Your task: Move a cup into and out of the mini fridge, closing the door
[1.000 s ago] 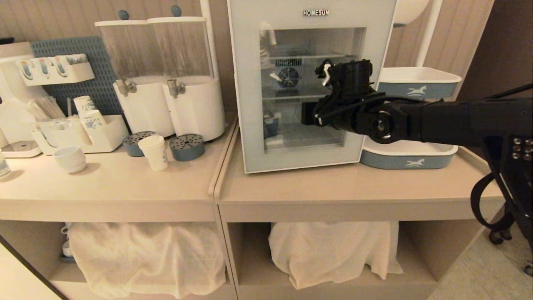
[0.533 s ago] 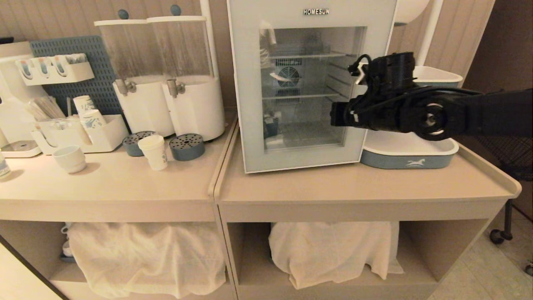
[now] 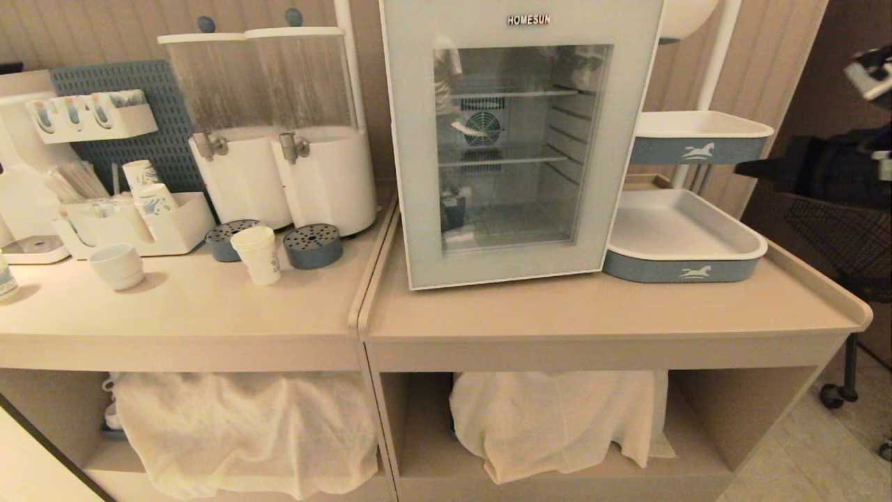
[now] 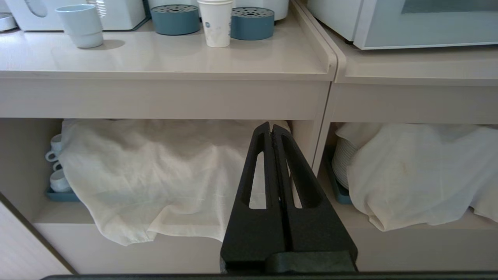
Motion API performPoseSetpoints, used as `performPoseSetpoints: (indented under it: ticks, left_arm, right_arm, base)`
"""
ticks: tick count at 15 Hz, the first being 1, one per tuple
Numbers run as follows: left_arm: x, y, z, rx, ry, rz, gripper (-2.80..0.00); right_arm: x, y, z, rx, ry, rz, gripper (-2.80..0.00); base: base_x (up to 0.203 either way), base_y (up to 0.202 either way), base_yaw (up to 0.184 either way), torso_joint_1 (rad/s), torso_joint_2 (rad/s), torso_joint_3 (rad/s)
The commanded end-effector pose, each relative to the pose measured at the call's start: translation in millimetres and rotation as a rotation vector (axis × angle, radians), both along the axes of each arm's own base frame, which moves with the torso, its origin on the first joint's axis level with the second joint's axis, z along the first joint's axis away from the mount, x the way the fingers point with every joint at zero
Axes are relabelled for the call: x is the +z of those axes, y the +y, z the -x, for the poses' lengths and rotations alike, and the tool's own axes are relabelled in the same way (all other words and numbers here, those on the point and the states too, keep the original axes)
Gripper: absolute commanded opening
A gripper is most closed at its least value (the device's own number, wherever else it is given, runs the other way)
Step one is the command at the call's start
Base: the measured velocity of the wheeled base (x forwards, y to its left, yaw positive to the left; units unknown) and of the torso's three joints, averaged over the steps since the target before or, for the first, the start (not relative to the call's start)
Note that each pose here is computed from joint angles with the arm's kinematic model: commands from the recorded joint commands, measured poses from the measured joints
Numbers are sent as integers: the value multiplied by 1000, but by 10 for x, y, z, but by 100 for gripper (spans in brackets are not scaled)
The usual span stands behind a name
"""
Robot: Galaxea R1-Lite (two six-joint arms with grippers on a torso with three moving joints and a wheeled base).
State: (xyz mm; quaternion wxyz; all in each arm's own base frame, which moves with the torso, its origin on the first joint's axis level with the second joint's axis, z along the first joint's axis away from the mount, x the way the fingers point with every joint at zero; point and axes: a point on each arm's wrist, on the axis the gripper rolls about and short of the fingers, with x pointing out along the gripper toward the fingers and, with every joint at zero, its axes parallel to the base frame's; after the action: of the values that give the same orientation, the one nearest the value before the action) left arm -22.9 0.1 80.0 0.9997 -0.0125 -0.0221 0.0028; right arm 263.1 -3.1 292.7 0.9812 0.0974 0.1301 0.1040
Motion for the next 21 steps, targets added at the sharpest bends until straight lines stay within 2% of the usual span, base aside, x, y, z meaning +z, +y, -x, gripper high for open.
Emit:
performPoseSetpoints:
  ticks: [1, 3, 6, 8, 11, 16, 19, 21]
  left_arm:
    - [-55, 0, -15, 1, 19, 1, -280]
    - [-55, 0, -15, 2, 20, 0, -280]
    - [-55, 0, -16, 1, 21, 1, -280]
    - [-55, 0, -15, 2, 20, 0, -280]
    - [-53, 0, -15, 2, 18, -6, -280]
    - [-53, 0, -15, 2, 18, -6, -280]
    - [-53, 0, -15, 2, 18, -6, -280]
    - [-53, 0, -15, 2, 18, -6, -280]
  right_arm:
    - [265, -109, 818, -21, -142, -31, -280]
    - [174, -98, 1368, 22, -174, -64, -280]
    - [-90, -48, 1949, 160, -134, -122, -280]
    - [-229, 35, 2205, 205, -86, -151, -280]
    - [-109, 52, 2245, 222, -112, -141, -280]
    - [-59, 17, 2158, 233, -96, -170, -280]
    - [31, 67, 2232, 303, -115, -184, -280]
    - [47, 126, 2339, 312, -128, -165, -280]
  base:
    - [0, 0, 0, 0, 0, 0]
    - [0, 0, 0, 0, 0, 0]
    - [0, 0, 0, 0, 0, 0]
    - [0, 0, 0, 0, 0, 0]
    - [0, 0, 0, 0, 0, 0]
    - [0, 0, 0, 0, 0, 0]
    - [0, 0, 0, 0, 0, 0]
    - [0, 0, 0, 0, 0, 0]
